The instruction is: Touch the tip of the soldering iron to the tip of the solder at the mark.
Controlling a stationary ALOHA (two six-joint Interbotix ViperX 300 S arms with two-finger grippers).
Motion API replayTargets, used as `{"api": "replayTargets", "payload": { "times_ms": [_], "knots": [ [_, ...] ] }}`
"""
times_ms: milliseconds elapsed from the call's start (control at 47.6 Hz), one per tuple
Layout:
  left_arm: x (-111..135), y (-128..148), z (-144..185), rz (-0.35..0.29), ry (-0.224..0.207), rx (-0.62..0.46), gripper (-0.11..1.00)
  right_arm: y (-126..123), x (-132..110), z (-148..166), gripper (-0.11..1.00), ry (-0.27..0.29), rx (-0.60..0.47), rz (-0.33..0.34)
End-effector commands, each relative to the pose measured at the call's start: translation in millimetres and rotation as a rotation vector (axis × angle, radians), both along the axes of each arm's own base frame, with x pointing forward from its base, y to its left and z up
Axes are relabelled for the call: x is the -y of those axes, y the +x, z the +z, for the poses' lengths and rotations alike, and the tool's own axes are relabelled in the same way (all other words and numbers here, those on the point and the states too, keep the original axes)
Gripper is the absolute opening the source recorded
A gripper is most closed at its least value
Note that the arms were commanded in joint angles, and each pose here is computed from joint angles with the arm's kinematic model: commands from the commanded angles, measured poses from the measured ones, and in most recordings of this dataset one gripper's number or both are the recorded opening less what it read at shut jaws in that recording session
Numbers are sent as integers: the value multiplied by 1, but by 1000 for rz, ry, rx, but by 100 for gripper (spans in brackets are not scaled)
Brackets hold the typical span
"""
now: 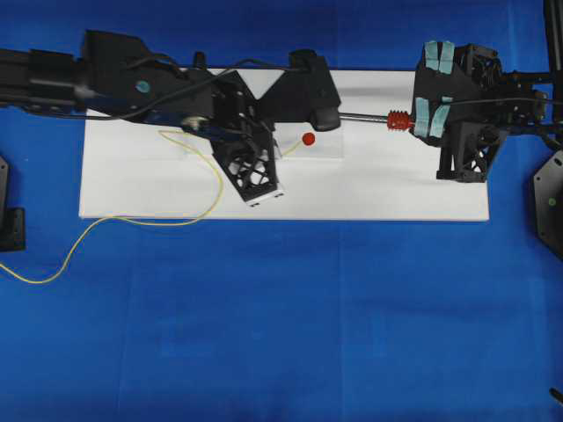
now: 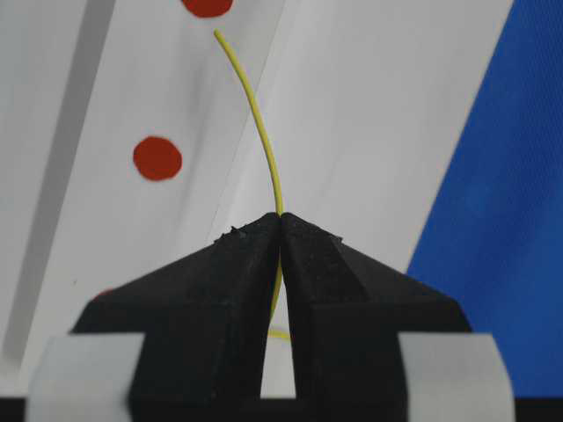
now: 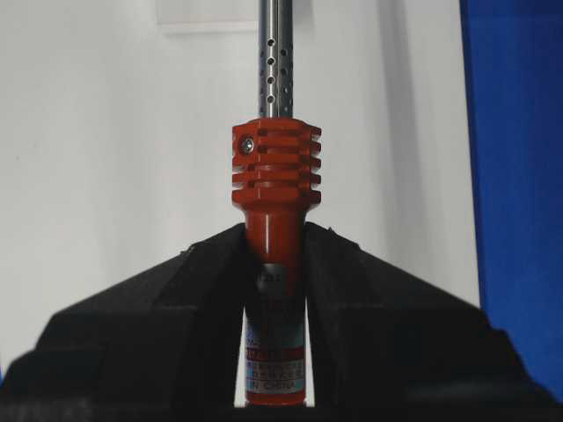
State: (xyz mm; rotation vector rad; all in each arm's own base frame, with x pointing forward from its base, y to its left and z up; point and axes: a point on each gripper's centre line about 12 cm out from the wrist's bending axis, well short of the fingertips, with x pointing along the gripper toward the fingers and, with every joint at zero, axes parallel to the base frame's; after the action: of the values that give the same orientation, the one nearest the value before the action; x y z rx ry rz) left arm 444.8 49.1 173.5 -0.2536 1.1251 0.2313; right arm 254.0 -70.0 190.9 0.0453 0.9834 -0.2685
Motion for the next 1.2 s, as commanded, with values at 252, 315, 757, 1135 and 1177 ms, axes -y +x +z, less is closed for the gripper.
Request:
{"api": "replayTargets", "payload": {
  "times_ms": [252,315,757,1135,1177],
  "knots": [
    [-7,9,8,12,7,41,1,0,1,0,6,-5,21,-1],
    [-7,9,8,11,7,41,1,1,1,0,6,-5,22,0],
    [-6,11,7,9,7,41,1,3,1,-5,6,-1,7,0],
    [-7,13,6,9,7,38,1,5,2,-9,6,3,-11,0],
    [-7,13,6,9,7,36,1,6,2,-11,6,5,-17,0]
  ]
}}
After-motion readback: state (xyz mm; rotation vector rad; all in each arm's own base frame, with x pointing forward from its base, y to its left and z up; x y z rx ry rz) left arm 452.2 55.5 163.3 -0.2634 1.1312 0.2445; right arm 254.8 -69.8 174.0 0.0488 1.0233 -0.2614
